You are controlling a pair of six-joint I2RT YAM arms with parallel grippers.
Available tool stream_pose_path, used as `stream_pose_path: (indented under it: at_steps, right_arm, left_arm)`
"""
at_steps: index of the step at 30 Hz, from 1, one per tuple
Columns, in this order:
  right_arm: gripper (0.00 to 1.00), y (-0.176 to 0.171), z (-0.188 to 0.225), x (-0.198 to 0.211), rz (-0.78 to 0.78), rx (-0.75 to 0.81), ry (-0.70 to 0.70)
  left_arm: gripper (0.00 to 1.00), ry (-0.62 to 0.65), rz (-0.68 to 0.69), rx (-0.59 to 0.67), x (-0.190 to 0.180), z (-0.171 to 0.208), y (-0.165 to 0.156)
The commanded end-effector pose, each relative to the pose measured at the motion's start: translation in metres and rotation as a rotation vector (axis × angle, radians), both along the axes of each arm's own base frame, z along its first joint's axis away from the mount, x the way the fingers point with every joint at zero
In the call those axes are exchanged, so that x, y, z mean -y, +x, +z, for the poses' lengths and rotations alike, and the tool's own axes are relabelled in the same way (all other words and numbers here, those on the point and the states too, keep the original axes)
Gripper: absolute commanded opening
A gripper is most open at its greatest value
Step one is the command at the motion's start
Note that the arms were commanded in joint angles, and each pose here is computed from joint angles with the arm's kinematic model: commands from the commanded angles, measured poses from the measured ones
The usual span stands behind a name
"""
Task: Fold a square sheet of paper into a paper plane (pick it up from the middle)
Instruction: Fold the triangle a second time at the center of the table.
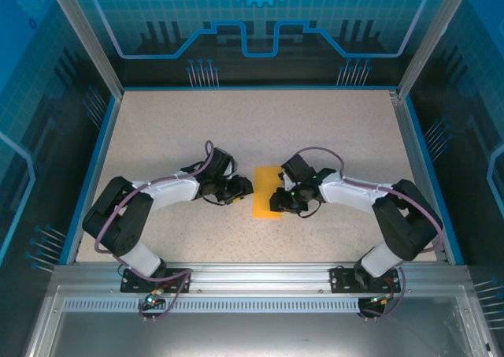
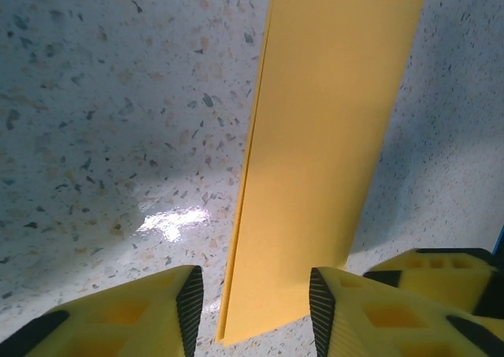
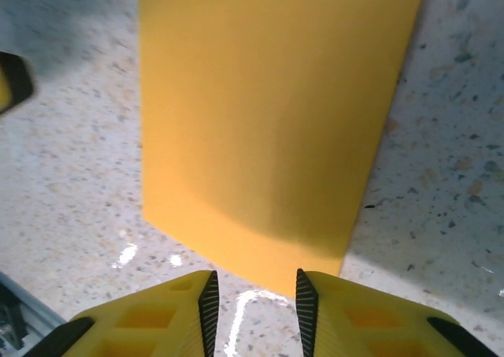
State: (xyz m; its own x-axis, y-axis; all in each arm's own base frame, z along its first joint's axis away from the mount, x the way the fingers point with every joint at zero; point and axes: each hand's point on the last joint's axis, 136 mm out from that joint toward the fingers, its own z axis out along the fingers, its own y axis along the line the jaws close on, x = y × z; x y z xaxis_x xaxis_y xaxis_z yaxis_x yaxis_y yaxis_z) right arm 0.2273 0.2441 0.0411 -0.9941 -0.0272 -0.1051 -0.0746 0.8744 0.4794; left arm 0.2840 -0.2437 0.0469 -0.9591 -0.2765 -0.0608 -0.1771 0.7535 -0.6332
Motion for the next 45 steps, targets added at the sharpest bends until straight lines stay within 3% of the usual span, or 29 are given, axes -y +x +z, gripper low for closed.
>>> stream_pose_path:
  at_steps: [1, 12, 16, 20, 24, 27, 30, 32, 34, 40, 45]
  right_arm:
    - [0.38, 0.006, 0.009, 0.004, -0.011, 0.044, 0.005]
    - [0.5, -0.017, 0.011, -0.025, 0.059, 0.009, 0.133]
    - [0.51, -0.026, 0.006, -0.018, 0.103, 0.117, -0.053]
    - [0.55, -0.014, 0.022, 0.009, 0.148, 0.34, -0.272]
    - [0.58, 0.0, 0.042, 0.015, 0.289, 0.484, -0.341]
    - [0.61, -0.004, 0.042, 0.008, 0.412, 0.483, -0.342]
    - [0.63, -0.011, 0.035, -0.007, 0.463, 0.405, -0.284]
    - [0.64, -0.006, 0.027, -0.006, 0.36, 0.319, -0.264]
    - [0.58, -0.005, 0.021, -0.017, 0.288, 0.221, -0.133]
    - [0.57, 0.018, 0.021, -0.015, 0.039, 0.13, 0.166]
    - [0.58, 0.03, 0.013, -0.001, -0.059, 0.081, 0.223]
  left_arm:
    - [0.48, -0.046, -0.011, 0.0, 0.009, 0.005, 0.006]
    - [0.52, -0.072, -0.01, -0.012, 0.018, 0.001, 0.014]
    - [0.52, -0.029, 0.029, -0.009, 0.01, -0.001, 0.016]
    - [0.52, 0.041, 0.063, -0.003, -0.003, 0.0, 0.017]
    - [0.52, 0.08, 0.094, -0.001, -0.015, 0.0, 0.02]
    - [0.52, 0.069, 0.104, 0.001, -0.017, 0.002, 0.021]
    - [0.52, 0.068, 0.113, 0.002, -0.02, 0.003, 0.021]
    - [0.52, 0.062, 0.117, -0.002, -0.021, 0.002, 0.021]
    - [0.52, 0.052, 0.112, -0.005, -0.02, 0.001, 0.021]
    - [0.52, -0.015, 0.066, -0.011, -0.006, 0.004, 0.02]
    - [0.53, -0.056, 0.042, -0.009, 0.003, 0.006, 0.023]
